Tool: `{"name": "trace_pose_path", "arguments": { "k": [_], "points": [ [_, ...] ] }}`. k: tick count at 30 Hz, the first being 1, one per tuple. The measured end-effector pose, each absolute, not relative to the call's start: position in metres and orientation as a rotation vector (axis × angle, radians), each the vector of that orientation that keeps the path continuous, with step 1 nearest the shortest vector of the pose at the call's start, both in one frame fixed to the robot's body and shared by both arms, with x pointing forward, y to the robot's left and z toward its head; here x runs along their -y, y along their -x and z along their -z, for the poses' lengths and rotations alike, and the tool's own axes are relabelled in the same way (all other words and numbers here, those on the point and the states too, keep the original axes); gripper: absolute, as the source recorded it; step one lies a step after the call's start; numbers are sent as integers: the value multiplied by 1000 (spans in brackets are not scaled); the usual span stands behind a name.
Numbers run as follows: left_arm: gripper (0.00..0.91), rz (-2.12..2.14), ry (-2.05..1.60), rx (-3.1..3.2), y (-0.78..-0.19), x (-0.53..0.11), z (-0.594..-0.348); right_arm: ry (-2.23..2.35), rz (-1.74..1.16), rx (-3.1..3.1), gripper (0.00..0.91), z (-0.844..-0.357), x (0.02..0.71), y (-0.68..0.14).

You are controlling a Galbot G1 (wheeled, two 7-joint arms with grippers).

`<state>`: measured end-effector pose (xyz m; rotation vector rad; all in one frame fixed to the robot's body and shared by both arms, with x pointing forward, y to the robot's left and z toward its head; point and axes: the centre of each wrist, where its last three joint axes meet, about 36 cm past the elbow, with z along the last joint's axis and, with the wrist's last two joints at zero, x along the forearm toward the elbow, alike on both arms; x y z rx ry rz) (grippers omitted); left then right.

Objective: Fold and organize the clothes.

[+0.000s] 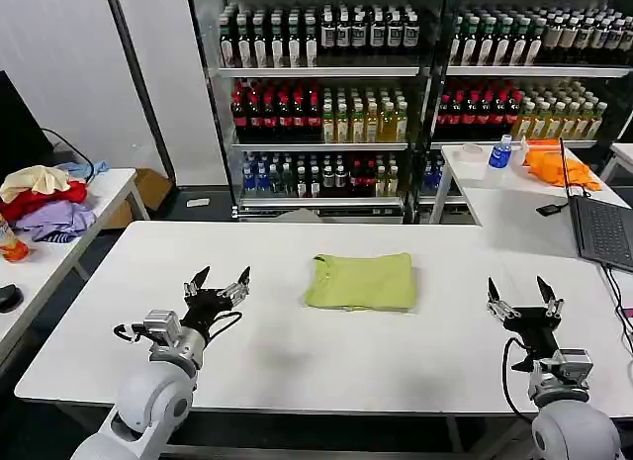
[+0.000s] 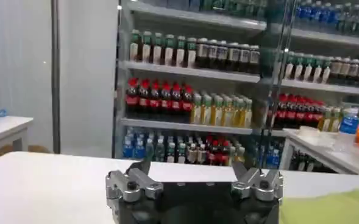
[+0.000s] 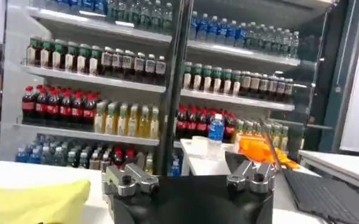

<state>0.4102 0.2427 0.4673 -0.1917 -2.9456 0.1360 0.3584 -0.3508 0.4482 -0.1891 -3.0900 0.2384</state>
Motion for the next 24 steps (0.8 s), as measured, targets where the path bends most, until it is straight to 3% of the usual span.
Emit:
{"name": "trace_pose_path", "arguments": {
  "k": [24],
  "points": [
    [907,-106,211,2955,-406,-248,-471,239,-277,3076,907,-451,347,-341]
  ]
}}
